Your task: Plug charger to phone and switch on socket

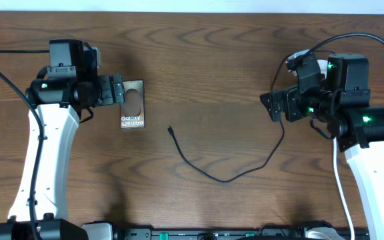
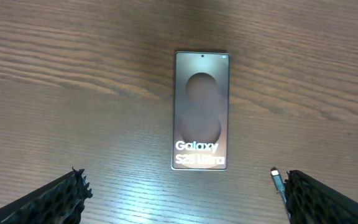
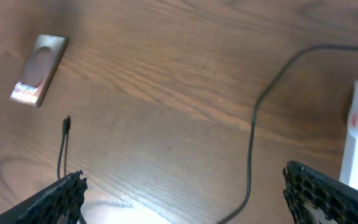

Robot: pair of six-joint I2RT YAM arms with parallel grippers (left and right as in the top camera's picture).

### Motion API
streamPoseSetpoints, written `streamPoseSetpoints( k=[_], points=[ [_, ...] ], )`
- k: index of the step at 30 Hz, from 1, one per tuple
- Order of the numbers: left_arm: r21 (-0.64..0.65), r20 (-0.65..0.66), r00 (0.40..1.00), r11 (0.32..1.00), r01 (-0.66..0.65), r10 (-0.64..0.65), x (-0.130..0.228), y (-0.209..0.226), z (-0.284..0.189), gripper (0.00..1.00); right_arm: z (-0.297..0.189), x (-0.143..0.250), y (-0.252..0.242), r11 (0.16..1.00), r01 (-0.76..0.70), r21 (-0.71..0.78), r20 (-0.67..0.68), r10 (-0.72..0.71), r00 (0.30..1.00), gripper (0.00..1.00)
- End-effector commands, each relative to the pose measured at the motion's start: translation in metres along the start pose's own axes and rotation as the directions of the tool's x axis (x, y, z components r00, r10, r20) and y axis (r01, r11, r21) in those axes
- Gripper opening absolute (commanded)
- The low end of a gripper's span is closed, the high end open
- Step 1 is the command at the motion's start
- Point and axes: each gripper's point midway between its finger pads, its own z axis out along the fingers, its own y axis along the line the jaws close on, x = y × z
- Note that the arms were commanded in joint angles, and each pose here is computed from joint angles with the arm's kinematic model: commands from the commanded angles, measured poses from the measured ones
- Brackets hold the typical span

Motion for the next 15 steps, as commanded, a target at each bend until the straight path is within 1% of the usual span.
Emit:
streamPoseSetpoints(
  k=[1,8,12,15],
  points=[
    [-0.035,0.016,1.000,0.999,-0.014,0.015,-0.013,0.006,-0.004,0.98,-0.010,-0.016,-0.018,0.990,-0.095,0.101,0.007,0.095,0.995,0.99],
    [-0.041,-0.027,1.000,0.999,-0.010,0.008,-0.012,0.007,0.004,0.98,-0.010,-0.022,-0.036,0.971,-0.137,0.197,-0.129,0.164,0.978,0.99],
    [-0.042,-0.085,0.996,0.999,-0.012,0.008,-0.009,0.006,0.013,0.98,0.002,-0.023,-0.040,0.969,-0.142,0.202,-0.180,0.179,0.967,0.99],
    [-0.037,-0.133,0.991,0.999,-0.027,0.022,-0.004,0.000,0.030,0.98,0.011,-0.021,-0.039,0.972,-0.146,0.183,-0.199,0.182,0.963,0.99]
  ],
)
